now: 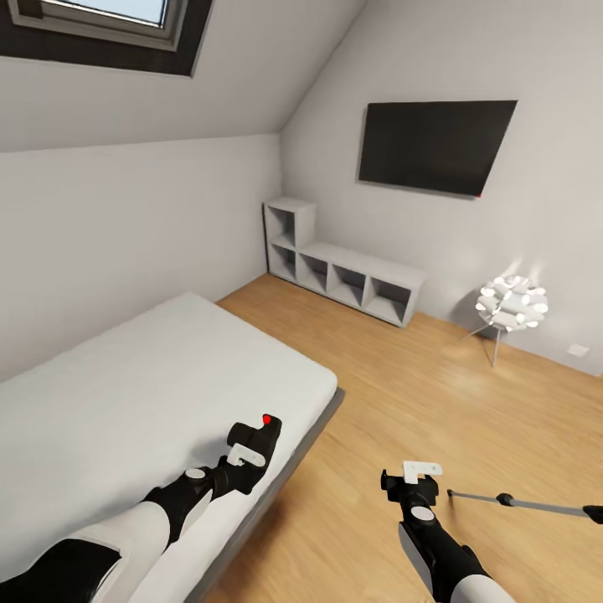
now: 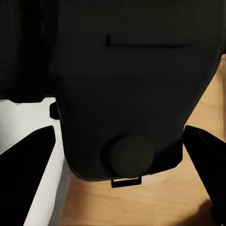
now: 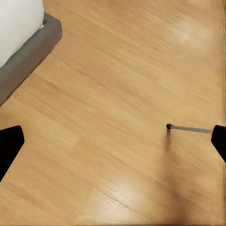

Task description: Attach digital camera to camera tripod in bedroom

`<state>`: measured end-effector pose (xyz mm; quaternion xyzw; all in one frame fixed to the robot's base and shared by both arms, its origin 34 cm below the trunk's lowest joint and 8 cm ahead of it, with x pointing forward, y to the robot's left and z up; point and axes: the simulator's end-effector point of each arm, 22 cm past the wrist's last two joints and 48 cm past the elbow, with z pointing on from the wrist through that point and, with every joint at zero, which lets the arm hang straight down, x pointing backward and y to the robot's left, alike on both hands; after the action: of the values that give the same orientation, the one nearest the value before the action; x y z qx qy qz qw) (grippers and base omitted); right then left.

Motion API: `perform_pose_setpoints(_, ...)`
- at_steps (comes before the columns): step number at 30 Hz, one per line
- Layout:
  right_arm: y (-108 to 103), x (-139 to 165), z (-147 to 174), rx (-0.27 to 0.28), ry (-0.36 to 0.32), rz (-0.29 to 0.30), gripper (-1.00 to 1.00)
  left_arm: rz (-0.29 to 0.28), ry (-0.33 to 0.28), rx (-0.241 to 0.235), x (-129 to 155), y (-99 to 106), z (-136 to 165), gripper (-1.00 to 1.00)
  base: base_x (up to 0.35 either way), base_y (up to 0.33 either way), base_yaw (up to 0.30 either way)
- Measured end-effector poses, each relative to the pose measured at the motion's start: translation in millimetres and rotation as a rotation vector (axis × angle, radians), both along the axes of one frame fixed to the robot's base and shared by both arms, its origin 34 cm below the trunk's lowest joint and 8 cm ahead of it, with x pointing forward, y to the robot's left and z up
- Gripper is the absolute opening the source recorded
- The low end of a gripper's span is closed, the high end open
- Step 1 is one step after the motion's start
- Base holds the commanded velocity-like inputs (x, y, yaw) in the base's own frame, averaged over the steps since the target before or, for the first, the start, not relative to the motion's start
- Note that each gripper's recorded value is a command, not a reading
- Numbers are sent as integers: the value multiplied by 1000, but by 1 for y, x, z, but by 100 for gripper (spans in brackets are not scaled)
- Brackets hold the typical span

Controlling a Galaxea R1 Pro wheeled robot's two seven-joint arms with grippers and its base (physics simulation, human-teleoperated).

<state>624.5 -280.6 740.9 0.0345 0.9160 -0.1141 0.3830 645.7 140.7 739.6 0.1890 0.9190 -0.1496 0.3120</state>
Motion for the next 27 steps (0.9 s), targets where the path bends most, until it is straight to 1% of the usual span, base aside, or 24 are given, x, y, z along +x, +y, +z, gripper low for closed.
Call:
perform_pose_setpoints(9, 0, 0, 0, 1, 0, 0, 100, 0, 0, 0, 0, 0, 0, -100, 0, 0, -248)
perform_pose_setpoints(22, 0, 0, 0, 1, 1, 0, 100, -2, 16, 2, -6, -2, -4, -100, -22, 19, -248)
perform_pose_setpoints(27, 0, 0, -1, 1, 2, 0, 100, -2, 16, 1, -6, -2, -4, -100, -60, 137, -248)
